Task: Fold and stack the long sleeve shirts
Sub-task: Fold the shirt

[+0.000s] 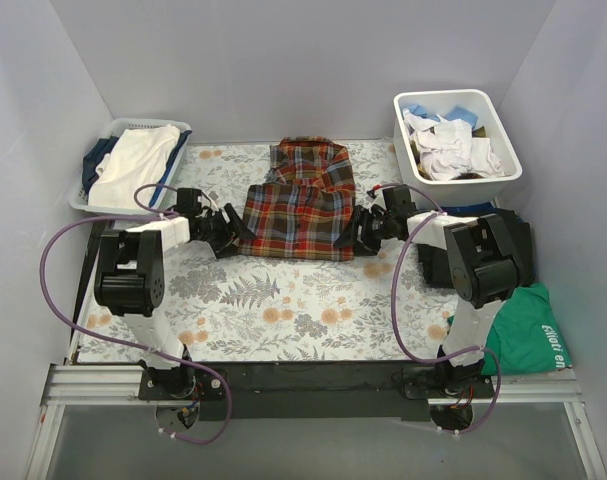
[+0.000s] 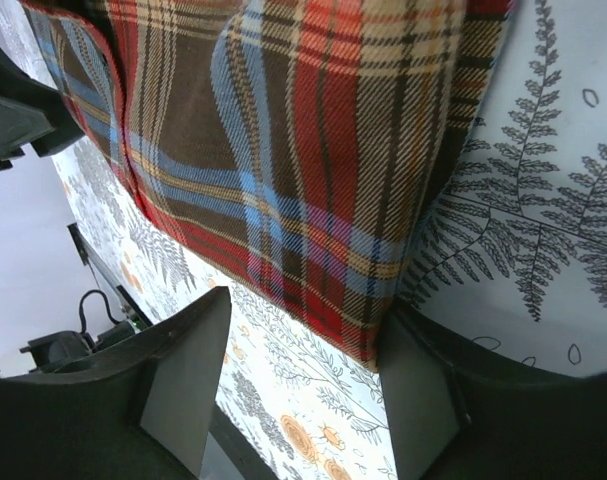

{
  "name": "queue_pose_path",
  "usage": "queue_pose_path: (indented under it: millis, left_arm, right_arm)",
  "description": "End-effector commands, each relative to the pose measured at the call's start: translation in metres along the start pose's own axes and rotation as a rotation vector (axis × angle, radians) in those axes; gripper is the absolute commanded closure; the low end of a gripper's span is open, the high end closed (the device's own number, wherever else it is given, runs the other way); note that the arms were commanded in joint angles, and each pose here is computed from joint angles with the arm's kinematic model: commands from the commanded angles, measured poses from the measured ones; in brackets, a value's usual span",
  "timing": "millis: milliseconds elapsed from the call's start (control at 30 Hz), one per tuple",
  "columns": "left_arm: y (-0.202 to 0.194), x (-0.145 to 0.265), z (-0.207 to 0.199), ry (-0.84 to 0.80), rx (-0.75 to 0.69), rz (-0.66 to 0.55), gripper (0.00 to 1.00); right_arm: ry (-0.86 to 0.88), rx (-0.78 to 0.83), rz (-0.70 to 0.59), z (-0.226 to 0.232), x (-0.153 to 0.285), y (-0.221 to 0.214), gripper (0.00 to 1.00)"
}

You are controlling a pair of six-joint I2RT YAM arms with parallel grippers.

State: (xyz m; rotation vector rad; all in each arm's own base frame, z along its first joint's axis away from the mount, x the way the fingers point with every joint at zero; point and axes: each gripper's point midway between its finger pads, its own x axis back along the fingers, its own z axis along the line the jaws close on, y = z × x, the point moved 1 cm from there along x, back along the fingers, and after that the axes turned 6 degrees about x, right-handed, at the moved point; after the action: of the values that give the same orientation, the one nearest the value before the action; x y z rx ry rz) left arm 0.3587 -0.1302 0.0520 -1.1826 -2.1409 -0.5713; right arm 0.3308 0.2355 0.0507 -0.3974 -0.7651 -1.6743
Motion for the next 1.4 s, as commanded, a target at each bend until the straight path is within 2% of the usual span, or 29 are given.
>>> queue_pose_path:
  millis: [0,33,100,133,200,233,267,300,333,400,600,867,1100,1267,1367]
  left_arm:
    - [-0.006,-0.001,-0.002,-0.027,-0.004,0.026,0.41]
    - [-0.006,-0.001,-0.003,-0.033,-0.005,0.029,0.49]
    - [-0.007,-0.003,-0.005,-0.046,0.003,0.042,0.55]
    - [-0.006,-0.003,-0.006,-0.052,0.003,0.042,0.65]
    - [-0.005,-0.005,-0.008,-0.06,0.005,0.048,0.74]
    - [-0.004,-0.004,-0.009,-0.065,0.002,0.047,0.79]
    - [-0.004,-0.004,-0.011,-0.069,-0.001,0.047,0.93]
    - [-0.003,-0.003,-0.012,-0.07,-0.004,0.045,0.98]
    - [-0.004,-0.002,-0.012,-0.069,-0.004,0.047,1.0]
    - [-0.004,0.002,-0.013,-0.067,-0.01,0.039,1.0]
    - [-0.019,0.025,-0.018,-0.05,-0.035,0.029,1.0]
    - [-0.061,0.079,-0.024,-0.026,-0.076,0.016,1.0]
    - [-0.099,0.095,0.003,0.079,-0.057,0.089,1.0]
    - [-0.098,0.101,0.001,0.089,-0.058,0.057,1.0]
    - [-0.08,0.107,-0.021,0.04,-0.072,-0.017,1.0]
  right_arm:
    - [0.026,-0.014,0.002,-0.003,-0.008,-0.002,0.42]
    - [0.034,-0.015,0.003,-0.001,-0.008,-0.002,0.46]
    - [0.041,-0.017,0.008,0.0,-0.009,-0.002,0.49]
    - [0.041,-0.016,0.011,0.0,-0.009,-0.003,0.53]
    - [0.043,-0.016,0.016,-0.001,-0.009,-0.005,0.58]
    - [0.047,-0.016,0.023,-0.001,-0.009,-0.007,0.65]
    - [0.048,-0.018,0.026,-0.002,-0.009,-0.008,0.71]
    - [0.049,-0.022,0.034,-0.003,-0.01,-0.01,0.76]
    - [0.051,-0.023,0.037,-0.003,-0.01,-0.011,0.89]
    - [0.046,-0.025,0.045,-0.004,-0.008,-0.014,0.99]
    - [0.036,0.016,0.102,0.002,0.008,-0.029,0.99]
    - [0.078,0.083,0.212,0.016,0.038,-0.062,0.99]
    - [0.085,0.126,0.281,0.03,0.073,-0.091,0.99]
    - [0.132,0.138,0.288,0.043,0.092,-0.109,0.99]
    - [0.157,0.139,0.289,0.049,0.096,-0.111,0.99]
